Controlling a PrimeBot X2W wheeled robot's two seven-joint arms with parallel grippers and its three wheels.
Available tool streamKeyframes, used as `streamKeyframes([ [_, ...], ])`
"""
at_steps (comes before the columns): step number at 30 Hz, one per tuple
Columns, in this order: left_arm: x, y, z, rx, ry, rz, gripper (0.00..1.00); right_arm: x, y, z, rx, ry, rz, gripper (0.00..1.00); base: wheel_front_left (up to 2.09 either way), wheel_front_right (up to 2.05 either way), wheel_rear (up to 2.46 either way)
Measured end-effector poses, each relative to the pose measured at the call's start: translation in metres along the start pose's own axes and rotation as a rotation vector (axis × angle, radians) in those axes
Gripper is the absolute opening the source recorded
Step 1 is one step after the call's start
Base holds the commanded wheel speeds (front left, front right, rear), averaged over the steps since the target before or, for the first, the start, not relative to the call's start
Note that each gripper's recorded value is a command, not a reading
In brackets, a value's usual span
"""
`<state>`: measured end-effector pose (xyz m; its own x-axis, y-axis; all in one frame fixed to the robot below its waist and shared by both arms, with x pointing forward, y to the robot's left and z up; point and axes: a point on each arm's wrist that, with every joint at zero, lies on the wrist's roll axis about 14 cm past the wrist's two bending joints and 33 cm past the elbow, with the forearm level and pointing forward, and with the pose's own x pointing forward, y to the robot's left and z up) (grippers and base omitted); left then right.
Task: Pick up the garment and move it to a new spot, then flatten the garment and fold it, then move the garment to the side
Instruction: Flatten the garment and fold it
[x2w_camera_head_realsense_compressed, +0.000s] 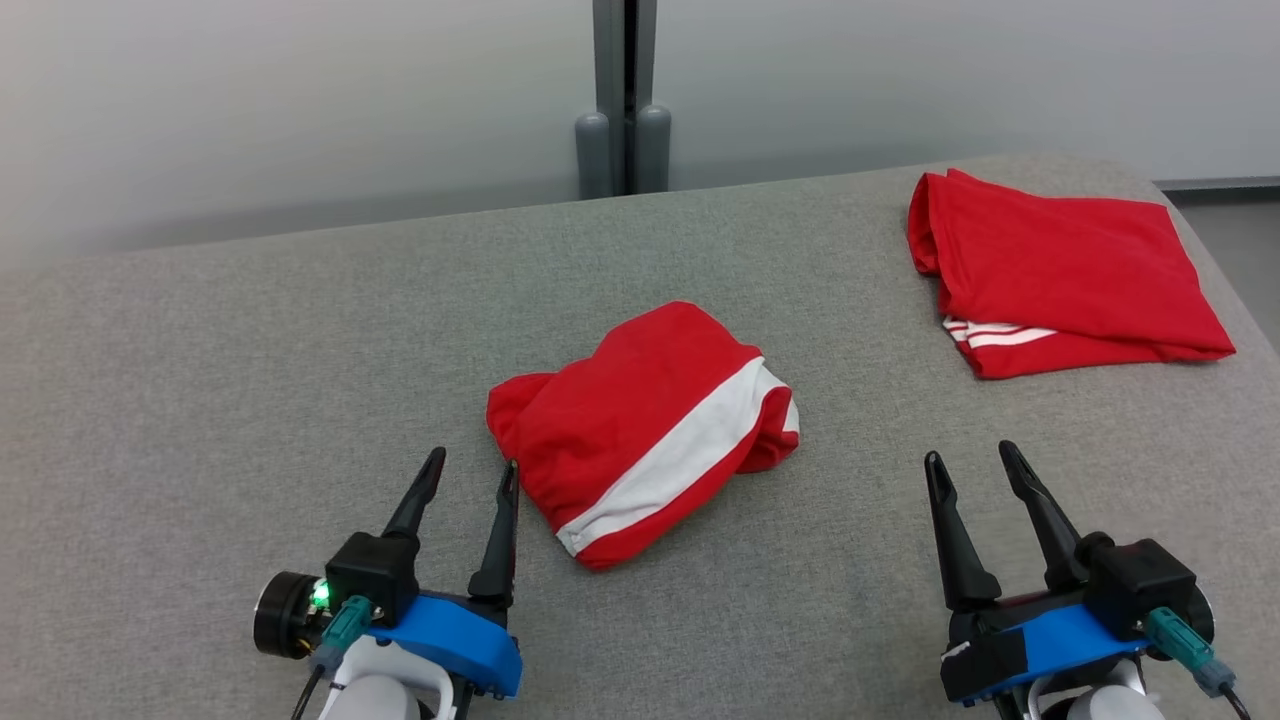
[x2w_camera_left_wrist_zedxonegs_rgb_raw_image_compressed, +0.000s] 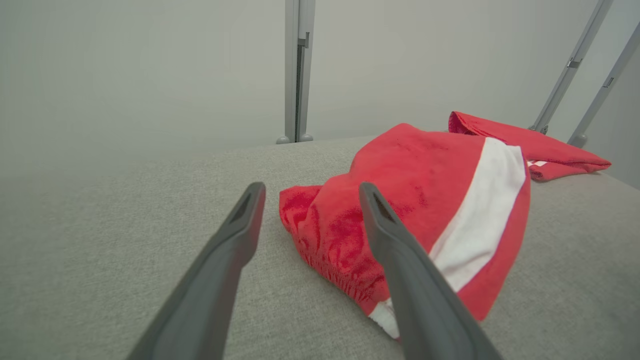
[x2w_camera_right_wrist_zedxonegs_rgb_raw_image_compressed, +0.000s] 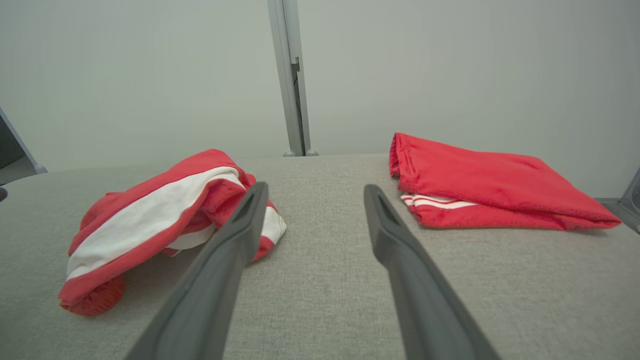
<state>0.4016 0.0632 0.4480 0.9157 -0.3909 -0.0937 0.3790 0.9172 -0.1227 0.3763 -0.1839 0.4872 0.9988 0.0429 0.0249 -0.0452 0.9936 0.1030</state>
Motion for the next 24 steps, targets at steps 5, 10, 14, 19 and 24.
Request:
streamKeyframes([
  [5,0.009,-0.023,-0.034,-0.012,0.109,-0.081,1.0,0.002,-0.008,-0.003,-0.006,0.01,-0.024,1.0,0.0,0.0,0.0],
  [10,0.011,-0.037,-0.064,-0.024,0.209,-0.129,1.0,0.003,-0.015,-0.005,-0.011,0.017,-0.043,1.0,0.0,0.0,0.0],
  [14,0.012,-0.047,-0.081,-0.026,0.269,-0.168,1.0,0.003,-0.02,-0.005,-0.014,0.02,-0.057,1.0,0.0,0.0,0.0],
  [19,0.012,-0.06,-0.094,-0.023,0.317,-0.215,1.0,0.003,-0.024,-0.005,-0.018,0.021,-0.068,1.0,0.0,0.0,0.0],
  [24,0.01,-0.073,-0.101,-0.035,0.347,-0.261,1.0,0.003,-0.026,-0.006,-0.02,0.024,-0.074,1.0,0.0,0.0,0.0],
])
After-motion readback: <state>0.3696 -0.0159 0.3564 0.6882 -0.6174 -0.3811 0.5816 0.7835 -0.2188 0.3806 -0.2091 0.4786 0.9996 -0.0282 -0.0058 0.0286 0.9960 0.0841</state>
